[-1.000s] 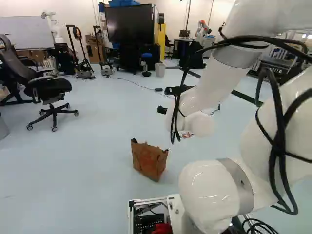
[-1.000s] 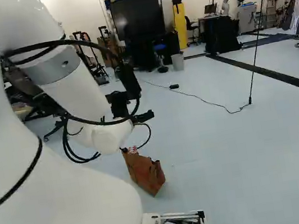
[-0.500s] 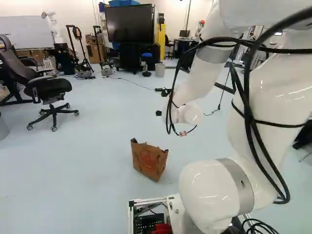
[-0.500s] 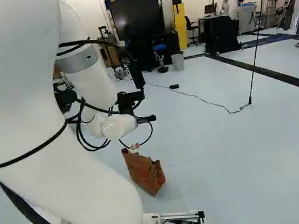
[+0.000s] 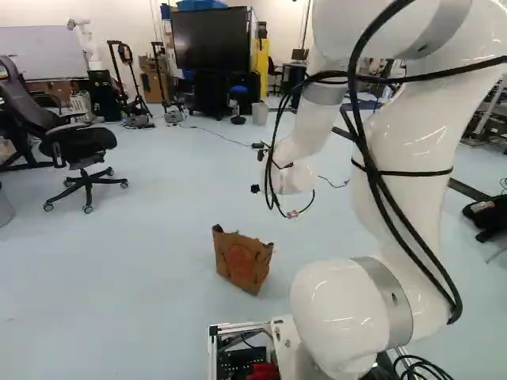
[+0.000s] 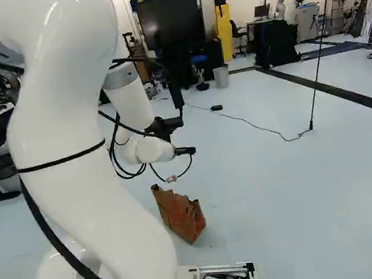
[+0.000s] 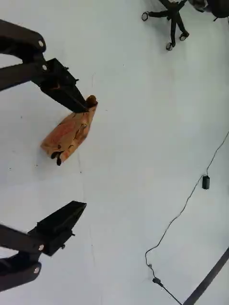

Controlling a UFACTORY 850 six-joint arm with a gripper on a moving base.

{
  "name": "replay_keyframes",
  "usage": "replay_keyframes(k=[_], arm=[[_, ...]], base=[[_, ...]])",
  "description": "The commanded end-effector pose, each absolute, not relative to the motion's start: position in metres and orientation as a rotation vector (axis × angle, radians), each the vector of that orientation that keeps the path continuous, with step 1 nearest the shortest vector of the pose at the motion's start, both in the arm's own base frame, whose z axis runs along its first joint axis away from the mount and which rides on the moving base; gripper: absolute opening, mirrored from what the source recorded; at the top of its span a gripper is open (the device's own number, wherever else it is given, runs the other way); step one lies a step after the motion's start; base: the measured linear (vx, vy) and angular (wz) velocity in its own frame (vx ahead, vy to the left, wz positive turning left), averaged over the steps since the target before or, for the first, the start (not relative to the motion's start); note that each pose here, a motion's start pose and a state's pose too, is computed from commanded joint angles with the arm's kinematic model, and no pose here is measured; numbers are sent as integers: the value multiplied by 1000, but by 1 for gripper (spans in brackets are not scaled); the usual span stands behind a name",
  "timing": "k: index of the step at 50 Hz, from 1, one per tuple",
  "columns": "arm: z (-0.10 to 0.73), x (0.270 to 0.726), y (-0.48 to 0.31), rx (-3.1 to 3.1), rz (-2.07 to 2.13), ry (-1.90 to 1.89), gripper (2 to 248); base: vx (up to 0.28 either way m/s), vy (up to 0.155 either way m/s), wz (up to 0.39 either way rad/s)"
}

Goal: Pick up the grocery bag from the ground

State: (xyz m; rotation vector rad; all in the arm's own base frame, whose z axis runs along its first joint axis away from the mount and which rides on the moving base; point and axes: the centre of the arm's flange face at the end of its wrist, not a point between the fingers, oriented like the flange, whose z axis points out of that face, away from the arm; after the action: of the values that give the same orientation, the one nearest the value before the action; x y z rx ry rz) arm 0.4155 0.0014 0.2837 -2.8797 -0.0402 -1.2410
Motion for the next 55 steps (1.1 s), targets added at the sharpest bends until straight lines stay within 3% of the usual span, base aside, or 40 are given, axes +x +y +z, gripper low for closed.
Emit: replay_keyframes(k=[20,55], arm=[[253,455,4,-2928,-1111,-154,247],[189,512,12,-2952,-776,-1094,247]], base=[[0,0,0],[0,0,0]])
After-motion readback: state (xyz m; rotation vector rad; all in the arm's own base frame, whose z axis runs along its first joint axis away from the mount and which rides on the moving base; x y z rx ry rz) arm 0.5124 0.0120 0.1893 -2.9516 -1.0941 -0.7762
